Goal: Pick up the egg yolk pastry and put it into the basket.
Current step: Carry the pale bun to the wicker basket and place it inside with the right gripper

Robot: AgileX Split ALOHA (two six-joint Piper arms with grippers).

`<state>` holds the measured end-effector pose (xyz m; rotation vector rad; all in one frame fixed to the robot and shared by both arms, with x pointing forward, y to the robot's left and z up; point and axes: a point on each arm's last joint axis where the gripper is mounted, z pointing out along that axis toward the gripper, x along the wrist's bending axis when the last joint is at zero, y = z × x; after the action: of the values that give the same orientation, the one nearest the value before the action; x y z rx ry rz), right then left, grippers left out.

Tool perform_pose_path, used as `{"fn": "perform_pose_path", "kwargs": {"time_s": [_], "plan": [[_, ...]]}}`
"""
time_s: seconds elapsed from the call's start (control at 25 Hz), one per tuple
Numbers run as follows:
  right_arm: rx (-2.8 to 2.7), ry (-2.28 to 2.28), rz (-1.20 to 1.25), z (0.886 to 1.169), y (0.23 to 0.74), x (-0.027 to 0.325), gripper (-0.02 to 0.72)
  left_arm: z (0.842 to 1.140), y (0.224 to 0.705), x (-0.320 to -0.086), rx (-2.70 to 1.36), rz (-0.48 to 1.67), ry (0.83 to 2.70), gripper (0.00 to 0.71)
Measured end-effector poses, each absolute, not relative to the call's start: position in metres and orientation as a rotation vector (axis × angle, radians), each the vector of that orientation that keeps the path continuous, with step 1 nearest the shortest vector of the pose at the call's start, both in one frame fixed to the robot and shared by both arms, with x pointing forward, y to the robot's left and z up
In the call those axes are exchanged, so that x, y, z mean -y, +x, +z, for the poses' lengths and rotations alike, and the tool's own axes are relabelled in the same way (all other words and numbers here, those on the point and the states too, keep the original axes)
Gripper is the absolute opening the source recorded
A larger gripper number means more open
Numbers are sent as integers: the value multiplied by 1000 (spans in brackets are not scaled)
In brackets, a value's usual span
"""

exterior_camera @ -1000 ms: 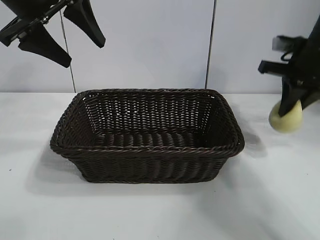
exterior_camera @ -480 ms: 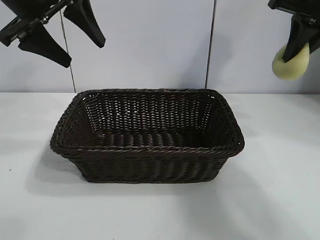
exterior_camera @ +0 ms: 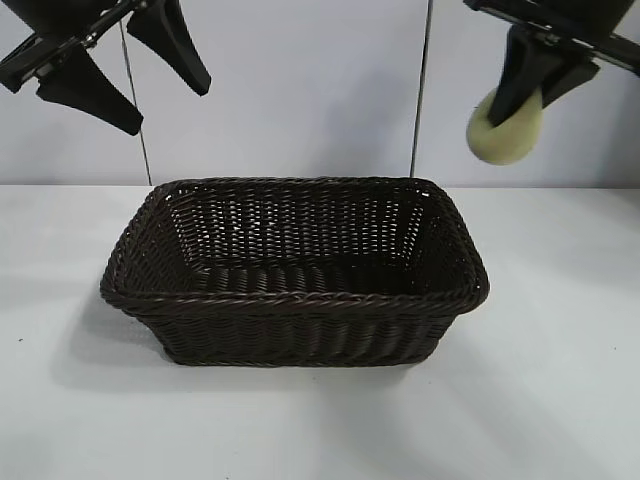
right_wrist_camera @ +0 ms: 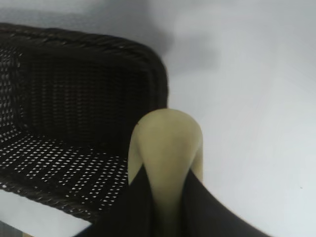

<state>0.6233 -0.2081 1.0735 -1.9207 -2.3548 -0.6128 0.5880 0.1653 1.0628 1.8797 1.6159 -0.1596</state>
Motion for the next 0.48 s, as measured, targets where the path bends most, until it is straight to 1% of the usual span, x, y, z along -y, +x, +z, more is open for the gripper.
{"fn": "perform_pose_path", "kwargs": {"time_s": [0.12, 0.28, 0.48], "plan": [[2418, -1828, -634, 1074, 617, 176, 75, 1063, 588, -165, -1616, -160, 1880, 515], [2479, -1740, -648, 1073, 607, 142, 75, 1063, 588, -165, -1616, -161, 1881, 515], [2517, -1665, -631, 1058, 602, 110, 75, 1063, 588, -165, -1616, -161, 1881, 515]]}}
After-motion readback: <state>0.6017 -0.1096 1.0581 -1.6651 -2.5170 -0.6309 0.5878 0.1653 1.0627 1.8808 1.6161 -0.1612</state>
